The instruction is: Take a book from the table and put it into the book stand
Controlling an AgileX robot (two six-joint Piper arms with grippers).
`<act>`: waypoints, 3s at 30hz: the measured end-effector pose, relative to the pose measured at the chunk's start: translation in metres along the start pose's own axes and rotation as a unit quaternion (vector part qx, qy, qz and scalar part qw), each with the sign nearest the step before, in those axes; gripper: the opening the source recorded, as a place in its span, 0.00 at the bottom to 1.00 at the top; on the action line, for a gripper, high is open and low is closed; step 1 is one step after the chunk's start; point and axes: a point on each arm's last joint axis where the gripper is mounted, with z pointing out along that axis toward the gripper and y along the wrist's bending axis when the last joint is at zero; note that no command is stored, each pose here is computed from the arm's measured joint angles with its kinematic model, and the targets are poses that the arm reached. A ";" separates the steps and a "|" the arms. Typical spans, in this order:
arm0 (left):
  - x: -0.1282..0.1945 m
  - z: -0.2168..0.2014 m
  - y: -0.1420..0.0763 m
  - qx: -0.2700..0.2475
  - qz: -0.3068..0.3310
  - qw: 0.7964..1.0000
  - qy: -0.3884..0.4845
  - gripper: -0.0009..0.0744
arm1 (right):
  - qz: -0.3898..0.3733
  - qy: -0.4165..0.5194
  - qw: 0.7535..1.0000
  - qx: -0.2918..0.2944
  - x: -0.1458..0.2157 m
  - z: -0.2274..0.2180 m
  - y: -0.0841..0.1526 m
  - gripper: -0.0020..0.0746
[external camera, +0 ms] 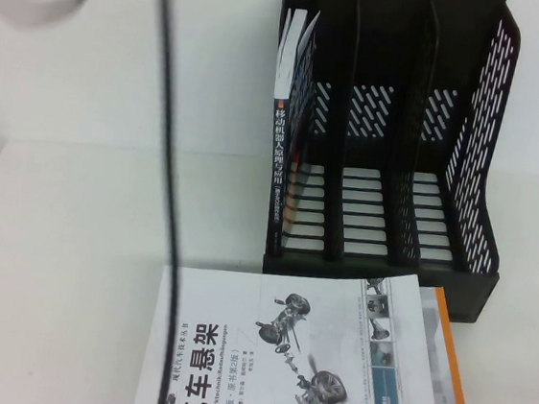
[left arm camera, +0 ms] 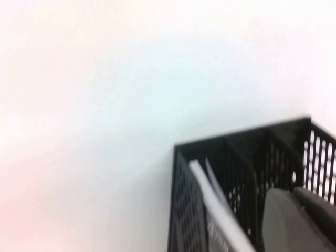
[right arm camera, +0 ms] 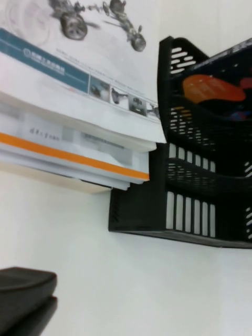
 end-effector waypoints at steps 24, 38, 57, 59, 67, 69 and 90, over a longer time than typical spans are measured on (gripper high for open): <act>0.153 -0.042 0.024 -0.011 0.005 0.997 0.077 0.01 | 0.023 0.051 0.998 -0.003 0.010 -0.002 0.001 0.02; 0.175 -0.092 0.046 -0.081 0.042 0.992 0.086 0.01 | 0.024 0.055 0.998 -0.003 0.011 -0.002 0.001 0.02; 0.344 -0.156 0.065 -0.135 -0.082 0.987 0.032 0.01 | 0.025 0.067 0.997 -0.001 0.013 -0.002 0.000 0.02; 0.346 -0.156 0.064 -0.132 -0.083 0.987 0.039 0.01 | 0.025 0.068 0.997 -0.001 0.013 -0.002 0.000 0.02; 0.346 -0.156 0.064 -0.129 -0.065 0.989 0.044 0.01 | 0.025 0.068 0.997 -0.001 0.013 -0.002 0.000 0.02; 0.346 -0.156 0.064 -0.129 -0.064 0.989 0.044 0.01 | 0.025 0.068 0.997 -0.001 0.013 -0.002 0.000 0.02; 0.346 -0.156 0.063 -0.128 -0.052 0.989 0.046 0.01 | 0.025 0.069 0.997 -0.001 0.013 -0.002 0.000 0.02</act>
